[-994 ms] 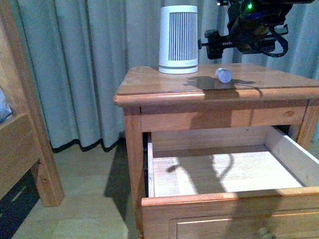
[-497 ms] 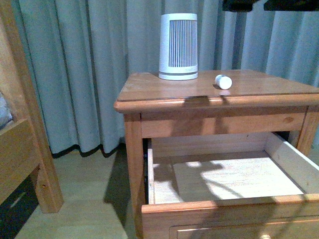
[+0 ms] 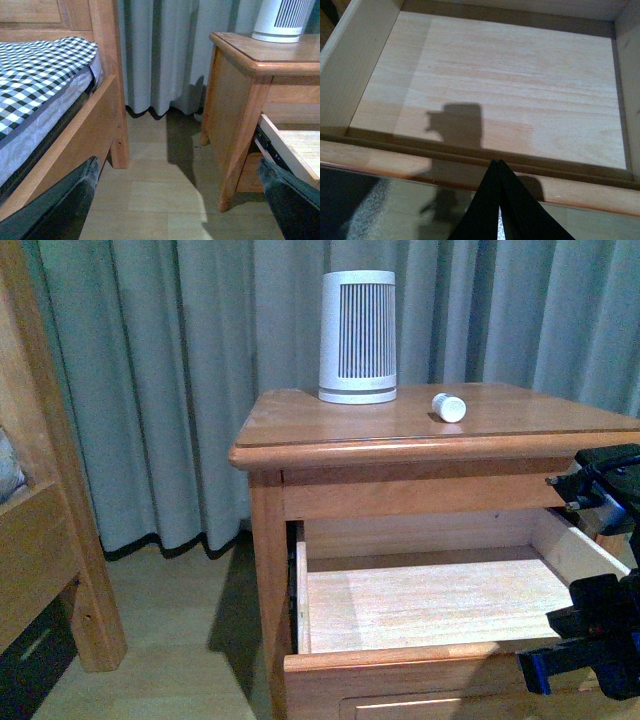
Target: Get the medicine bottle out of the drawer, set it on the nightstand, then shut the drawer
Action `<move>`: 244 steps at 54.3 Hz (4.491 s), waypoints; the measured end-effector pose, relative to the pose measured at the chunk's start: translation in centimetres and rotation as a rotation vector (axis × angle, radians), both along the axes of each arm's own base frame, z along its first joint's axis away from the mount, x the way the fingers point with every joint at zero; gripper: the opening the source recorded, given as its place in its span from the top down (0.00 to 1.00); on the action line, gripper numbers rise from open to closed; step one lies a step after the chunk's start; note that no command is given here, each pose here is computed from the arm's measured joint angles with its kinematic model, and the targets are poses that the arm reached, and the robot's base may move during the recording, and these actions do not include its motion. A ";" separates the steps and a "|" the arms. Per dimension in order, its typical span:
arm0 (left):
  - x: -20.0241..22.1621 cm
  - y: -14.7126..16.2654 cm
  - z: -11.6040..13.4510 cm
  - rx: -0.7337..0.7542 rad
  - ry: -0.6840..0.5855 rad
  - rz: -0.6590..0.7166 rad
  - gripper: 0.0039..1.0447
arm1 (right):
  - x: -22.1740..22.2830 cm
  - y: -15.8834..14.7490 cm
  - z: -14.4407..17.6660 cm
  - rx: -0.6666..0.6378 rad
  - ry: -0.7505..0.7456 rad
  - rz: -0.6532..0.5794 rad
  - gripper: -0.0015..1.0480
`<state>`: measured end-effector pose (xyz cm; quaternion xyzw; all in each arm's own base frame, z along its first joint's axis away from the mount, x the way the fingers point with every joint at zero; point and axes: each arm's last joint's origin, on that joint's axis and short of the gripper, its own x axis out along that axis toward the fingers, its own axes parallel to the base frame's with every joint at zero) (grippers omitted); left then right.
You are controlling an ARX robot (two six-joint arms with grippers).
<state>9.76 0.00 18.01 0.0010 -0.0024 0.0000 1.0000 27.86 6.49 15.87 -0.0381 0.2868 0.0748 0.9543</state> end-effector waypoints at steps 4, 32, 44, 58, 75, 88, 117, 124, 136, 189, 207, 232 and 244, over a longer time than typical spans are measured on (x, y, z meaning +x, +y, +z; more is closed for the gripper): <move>0.0 0.0 0.0 0.000 0.000 0.000 0.06 | -0.1 0.1 -0.3 -0.007 0.010 -0.001 0.97; 0.0 0.0 0.0 0.000 0.000 0.000 0.06 | -1.7 1.2 -1.3 -0.037 0.045 0.021 0.97; 0.0 0.0 0.0 0.000 0.000 0.000 0.06 | -3.5 1.6 1.0 -0.014 -0.018 0.061 0.97; 0.0 0.0 0.0 0.000 0.000 0.000 0.06 | -2.1 0.5 -1.6 -0.038 0.044 0.000 0.97; 0.0 0.0 0.0 0.000 0.000 0.000 0.06 | 0.9 -0.9 -4.5 -0.067 0.105 -0.073 0.97; 0.0 0.0 0.0 0.000 0.000 0.000 0.06 | 5.9 -0.9 -5.9 -0.103 0.078 -0.122 0.97; 0.0 0.0 0.0 0.000 0.000 0.000 0.06 | 15.3 0.5 -7.6 -0.215 -0.072 -0.004 0.97; 0.0 0.0 0.0 0.000 0.000 0.000 0.06 | 17.4 0.0 -7.5 -0.256 -0.135 0.036 0.97; 0.0 0.0 0.0 0.000 0.000 0.000 0.06 | 18.7 -0.8 -8.6 -0.295 -0.131 0.050 0.97; 0.0 0.0 0.0 0.000 0.000 0.000 0.06 | -2.2 -3.5 9.8 0.241 -0.426 -0.021 0.69; 0.0 0.0 0.0 0.000 0.000 0.000 0.06 | -17.2 -3.5 8.6 0.197 -0.738 -0.033 0.12; 0.0 0.0 0.0 0.000 0.000 0.000 0.06 | -18.1 -5.1 4.1 0.066 -0.580 -0.137 0.63; 0.0 0.0 0.0 0.000 0.000 0.000 0.06 | -18.0 -6.4 2.9 0.064 -0.578 -0.150 0.97</move>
